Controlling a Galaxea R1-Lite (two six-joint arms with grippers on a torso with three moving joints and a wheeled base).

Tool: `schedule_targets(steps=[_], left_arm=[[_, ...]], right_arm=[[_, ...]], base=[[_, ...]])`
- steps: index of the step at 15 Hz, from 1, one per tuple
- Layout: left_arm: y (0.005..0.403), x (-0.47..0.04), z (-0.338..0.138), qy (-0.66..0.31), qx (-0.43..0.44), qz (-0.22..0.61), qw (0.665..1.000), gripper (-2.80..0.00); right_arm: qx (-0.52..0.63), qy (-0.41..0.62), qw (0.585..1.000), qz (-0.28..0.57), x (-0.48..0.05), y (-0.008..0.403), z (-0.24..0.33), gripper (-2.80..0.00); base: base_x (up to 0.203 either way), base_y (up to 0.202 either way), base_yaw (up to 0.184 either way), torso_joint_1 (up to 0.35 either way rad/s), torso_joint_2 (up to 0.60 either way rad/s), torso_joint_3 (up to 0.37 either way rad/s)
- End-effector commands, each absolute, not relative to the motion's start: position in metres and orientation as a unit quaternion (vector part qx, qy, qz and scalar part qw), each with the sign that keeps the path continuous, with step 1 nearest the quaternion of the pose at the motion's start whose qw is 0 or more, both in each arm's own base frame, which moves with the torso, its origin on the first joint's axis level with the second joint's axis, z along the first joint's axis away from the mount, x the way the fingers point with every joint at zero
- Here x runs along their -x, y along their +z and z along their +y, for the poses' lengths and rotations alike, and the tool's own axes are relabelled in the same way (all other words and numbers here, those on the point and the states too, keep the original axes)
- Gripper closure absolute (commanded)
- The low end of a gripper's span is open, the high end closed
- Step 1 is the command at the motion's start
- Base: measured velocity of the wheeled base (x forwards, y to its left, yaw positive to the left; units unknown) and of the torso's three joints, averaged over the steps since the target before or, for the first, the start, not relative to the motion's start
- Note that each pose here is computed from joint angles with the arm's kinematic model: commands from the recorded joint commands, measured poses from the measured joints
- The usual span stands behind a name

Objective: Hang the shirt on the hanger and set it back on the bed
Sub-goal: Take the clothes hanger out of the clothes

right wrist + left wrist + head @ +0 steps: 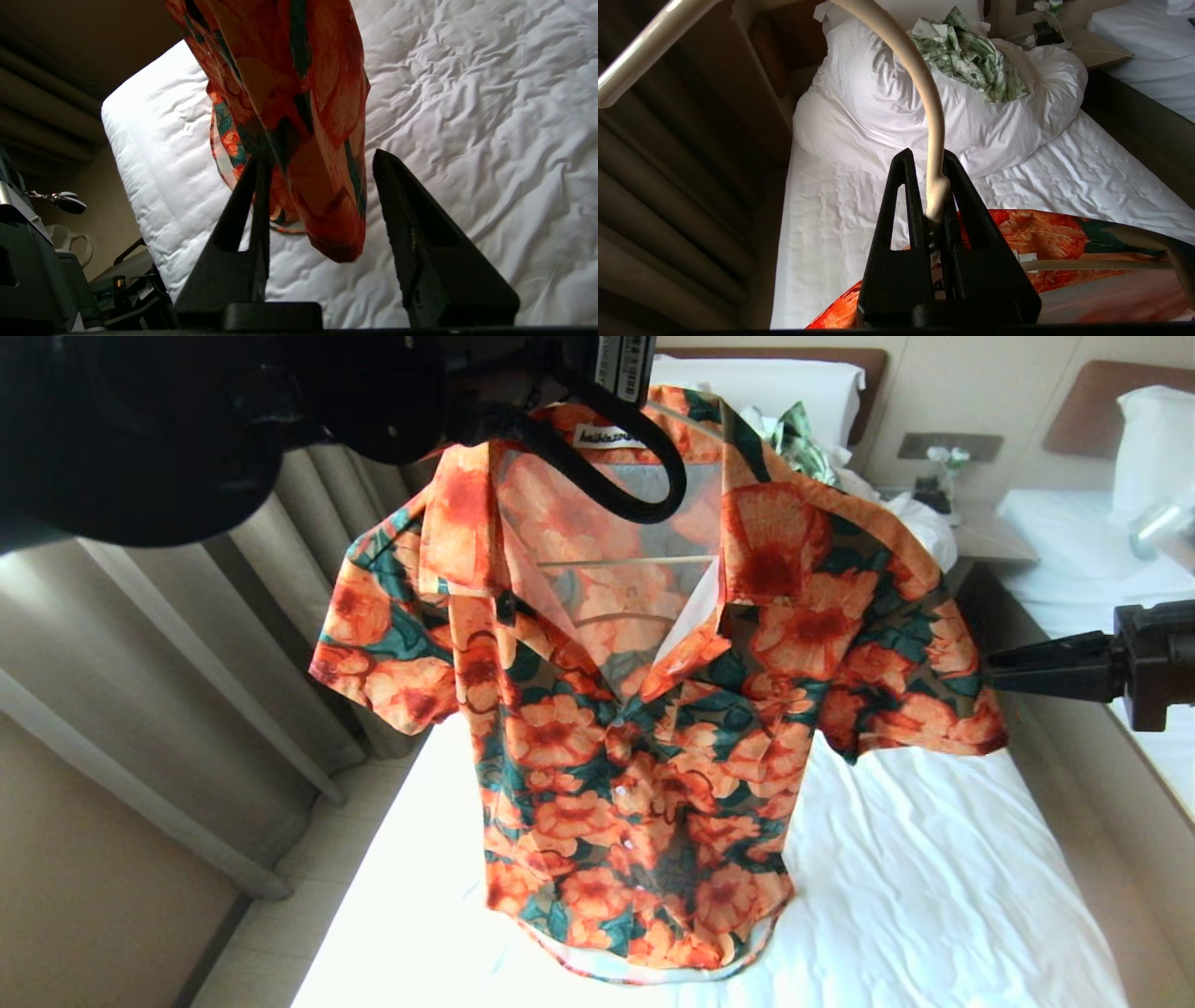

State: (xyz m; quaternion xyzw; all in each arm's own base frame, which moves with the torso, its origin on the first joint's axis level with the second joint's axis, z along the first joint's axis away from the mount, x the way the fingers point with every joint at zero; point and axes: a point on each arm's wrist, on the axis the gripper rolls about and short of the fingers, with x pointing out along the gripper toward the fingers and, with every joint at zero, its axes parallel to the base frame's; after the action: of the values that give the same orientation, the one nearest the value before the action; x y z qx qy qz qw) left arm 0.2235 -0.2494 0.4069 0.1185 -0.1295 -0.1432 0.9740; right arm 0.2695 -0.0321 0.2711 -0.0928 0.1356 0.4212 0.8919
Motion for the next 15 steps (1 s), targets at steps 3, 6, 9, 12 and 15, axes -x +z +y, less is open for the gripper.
schedule_targets(steps=[3,6,9,12,15], left_arm=[[0.407,-0.223,-0.249,-0.141,-0.119,-0.129,0.974,0.0],[0.409,-0.222,-0.248,-0.14,-0.118,-0.131,0.974,0.0],[0.411,-0.221,-0.245,-0.138,-0.113,-0.136,0.975,0.0],[0.413,-0.22,-0.244,-0.137,-0.111,-0.138,0.975,0.0],[0.414,-0.219,-0.243,-0.137,-0.109,-0.14,0.975,0.0]], right_arm=[[0.1,0.408,0.899,0.123,-0.261,0.279,-0.039,-2.8],[0.09,0.383,0.911,0.121,-0.258,0.278,-0.061,0.0],[0.082,0.386,0.912,0.11,-0.255,0.28,-0.069,0.0],[0.085,0.384,0.913,0.108,-0.252,0.281,-0.069,0.0],[0.085,0.383,0.913,0.108,-0.251,0.281,-0.069,0.0]], base=[[0.0,0.0,0.0,0.0,0.0,0.0],[0.0,0.0,0.0,0.0,0.0,0.0],[0.0,0.0,0.0,0.0,0.0,0.0],[0.0,0.0,0.0,0.0,0.0,0.0],[0.0,0.0,0.0,0.0,0.0,0.0]])
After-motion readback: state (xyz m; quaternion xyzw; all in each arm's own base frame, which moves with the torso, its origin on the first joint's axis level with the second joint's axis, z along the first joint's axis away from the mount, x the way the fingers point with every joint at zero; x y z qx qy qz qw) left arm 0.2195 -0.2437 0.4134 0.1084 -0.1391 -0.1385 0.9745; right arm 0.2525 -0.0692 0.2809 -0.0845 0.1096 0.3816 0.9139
